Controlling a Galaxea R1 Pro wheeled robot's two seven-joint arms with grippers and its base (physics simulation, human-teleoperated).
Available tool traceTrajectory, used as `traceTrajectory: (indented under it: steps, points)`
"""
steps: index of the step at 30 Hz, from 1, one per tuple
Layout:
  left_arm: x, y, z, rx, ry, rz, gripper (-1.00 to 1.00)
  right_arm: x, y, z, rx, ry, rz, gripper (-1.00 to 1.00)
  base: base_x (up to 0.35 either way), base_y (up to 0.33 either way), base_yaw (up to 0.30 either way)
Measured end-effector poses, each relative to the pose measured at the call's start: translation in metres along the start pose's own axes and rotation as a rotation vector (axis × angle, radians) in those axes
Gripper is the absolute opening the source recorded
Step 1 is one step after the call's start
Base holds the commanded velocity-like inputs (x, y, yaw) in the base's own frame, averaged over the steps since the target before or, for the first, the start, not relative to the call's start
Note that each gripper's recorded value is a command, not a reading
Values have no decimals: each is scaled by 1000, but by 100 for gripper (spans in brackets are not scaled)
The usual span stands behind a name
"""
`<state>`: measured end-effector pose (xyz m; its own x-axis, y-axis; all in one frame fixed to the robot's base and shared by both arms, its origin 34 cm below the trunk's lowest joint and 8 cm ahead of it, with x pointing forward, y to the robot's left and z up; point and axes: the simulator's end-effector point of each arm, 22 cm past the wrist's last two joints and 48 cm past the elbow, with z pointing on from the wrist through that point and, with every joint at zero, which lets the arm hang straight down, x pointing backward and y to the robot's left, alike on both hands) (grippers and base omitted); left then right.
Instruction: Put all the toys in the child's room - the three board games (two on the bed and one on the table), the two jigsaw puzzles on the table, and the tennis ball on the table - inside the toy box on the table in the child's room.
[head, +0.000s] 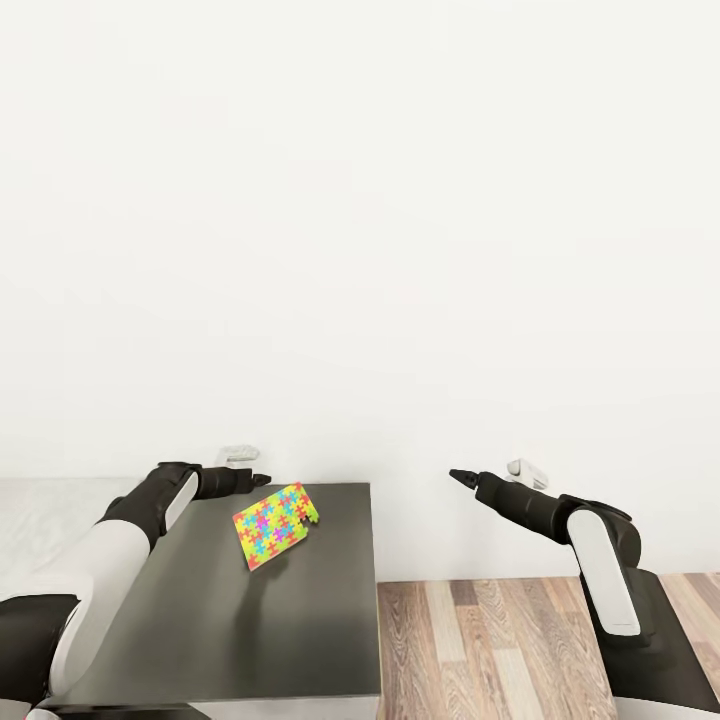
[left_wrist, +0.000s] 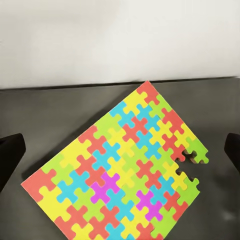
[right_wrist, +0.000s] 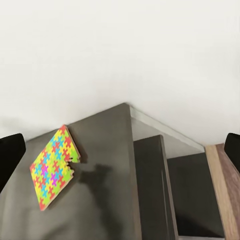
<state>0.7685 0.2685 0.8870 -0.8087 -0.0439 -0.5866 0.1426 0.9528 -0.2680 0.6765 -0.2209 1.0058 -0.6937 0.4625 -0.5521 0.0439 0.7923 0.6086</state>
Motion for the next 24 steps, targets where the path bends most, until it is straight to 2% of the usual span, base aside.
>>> traceTrajectory:
  steps: [24]
  points:
    - [8,1,8,1,16,-3,100,5,-5,5,6,14,7,100,0,0,0]
